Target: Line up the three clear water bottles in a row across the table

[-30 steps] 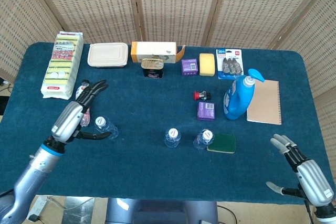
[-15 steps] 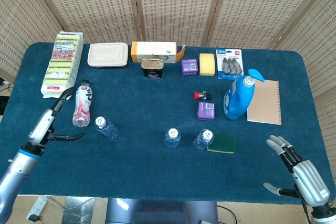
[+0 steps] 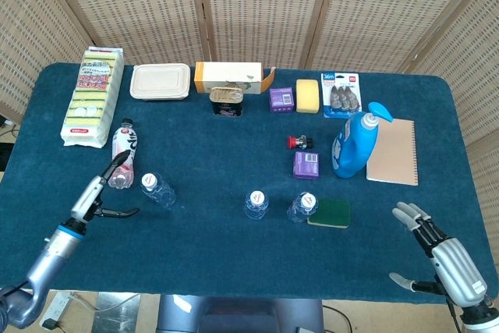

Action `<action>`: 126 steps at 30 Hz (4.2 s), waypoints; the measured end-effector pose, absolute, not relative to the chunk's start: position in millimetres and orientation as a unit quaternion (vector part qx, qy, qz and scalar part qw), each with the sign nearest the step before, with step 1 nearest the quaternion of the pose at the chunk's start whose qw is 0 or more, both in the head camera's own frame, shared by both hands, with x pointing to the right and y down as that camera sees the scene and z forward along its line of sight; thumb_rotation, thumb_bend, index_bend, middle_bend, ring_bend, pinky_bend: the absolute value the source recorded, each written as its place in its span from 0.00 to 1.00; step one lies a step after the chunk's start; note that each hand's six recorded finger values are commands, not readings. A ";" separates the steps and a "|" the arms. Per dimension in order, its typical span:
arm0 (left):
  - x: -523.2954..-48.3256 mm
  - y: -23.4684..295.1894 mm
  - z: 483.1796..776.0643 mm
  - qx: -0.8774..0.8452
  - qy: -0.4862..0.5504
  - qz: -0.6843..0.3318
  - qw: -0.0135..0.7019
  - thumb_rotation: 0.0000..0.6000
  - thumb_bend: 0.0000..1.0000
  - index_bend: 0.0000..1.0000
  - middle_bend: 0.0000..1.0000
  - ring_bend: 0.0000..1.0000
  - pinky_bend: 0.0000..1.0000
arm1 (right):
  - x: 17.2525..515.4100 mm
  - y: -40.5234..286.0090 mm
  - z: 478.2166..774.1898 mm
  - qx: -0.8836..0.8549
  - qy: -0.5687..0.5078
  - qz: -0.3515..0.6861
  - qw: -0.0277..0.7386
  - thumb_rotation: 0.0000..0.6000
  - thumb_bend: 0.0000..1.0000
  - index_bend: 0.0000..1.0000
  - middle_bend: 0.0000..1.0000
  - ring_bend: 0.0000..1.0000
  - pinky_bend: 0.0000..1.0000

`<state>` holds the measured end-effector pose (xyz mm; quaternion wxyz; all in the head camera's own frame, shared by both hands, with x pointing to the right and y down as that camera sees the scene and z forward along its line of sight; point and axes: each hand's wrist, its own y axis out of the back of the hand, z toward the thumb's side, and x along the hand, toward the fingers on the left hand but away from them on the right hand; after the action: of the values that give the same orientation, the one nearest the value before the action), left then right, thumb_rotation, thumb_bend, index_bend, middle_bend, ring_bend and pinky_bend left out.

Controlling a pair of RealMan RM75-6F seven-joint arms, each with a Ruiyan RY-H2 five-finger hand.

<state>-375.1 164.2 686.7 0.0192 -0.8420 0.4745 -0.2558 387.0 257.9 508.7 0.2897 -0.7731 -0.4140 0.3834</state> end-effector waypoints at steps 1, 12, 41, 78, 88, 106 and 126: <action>-369.9 163.1 692.1 -0.845 0.471 -0.255 0.012 1.00 0.06 0.00 0.00 0.00 0.01 | 386.8 257.9 508.6 -0.773 -0.414 0.383 0.290 1.00 0.03 0.06 0.05 0.05 0.28; -326.2 152.6 723.0 -0.858 0.443 -0.261 -0.018 1.00 0.15 0.00 0.00 0.00 0.13 | 387.1 257.6 508.1 -0.774 -0.415 0.382 0.289 1.00 0.03 0.06 0.05 0.05 0.28; -245.9 139.7 700.8 -0.873 0.410 -0.255 0.070 1.00 0.24 0.51 0.52 0.36 0.44 | 387.5 256.5 507.8 -0.774 -0.416 0.381 0.288 1.00 0.03 0.06 0.05 0.05 0.28; -165.3 162.7 714.4 -0.896 0.353 -0.259 0.079 1.00 0.21 0.26 0.20 0.11 0.29 | 393.8 254.3 502.7 -0.770 -0.427 0.376 0.289 1.00 0.03 0.06 0.05 0.05 0.28; -174.0 160.4 705.1 -0.898 0.363 -0.236 0.080 1.00 0.20 0.00 0.01 0.00 0.22 | 393.6 254.7 501.7 -0.771 -0.427 0.374 0.290 1.00 0.03 0.06 0.05 0.05 0.28; -192.5 161.4 697.1 -0.897 0.359 -0.242 0.091 1.00 0.18 0.00 0.00 0.00 0.19 | 392.7 255.9 499.8 -0.770 -0.428 0.372 0.292 1.00 0.03 0.06 0.05 0.05 0.28; -332.6 138.3 566.2 -0.818 0.427 -0.270 0.275 1.00 0.17 0.00 0.00 0.00 0.04 | 400.1 250.1 501.8 -0.743 -0.438 0.396 0.315 1.00 0.03 0.14 0.04 0.04 0.15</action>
<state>-332.6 138.3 566.2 0.2746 -0.8180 0.4270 -0.2703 400.1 250.1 501.8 0.3149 -0.7431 -0.4375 0.3965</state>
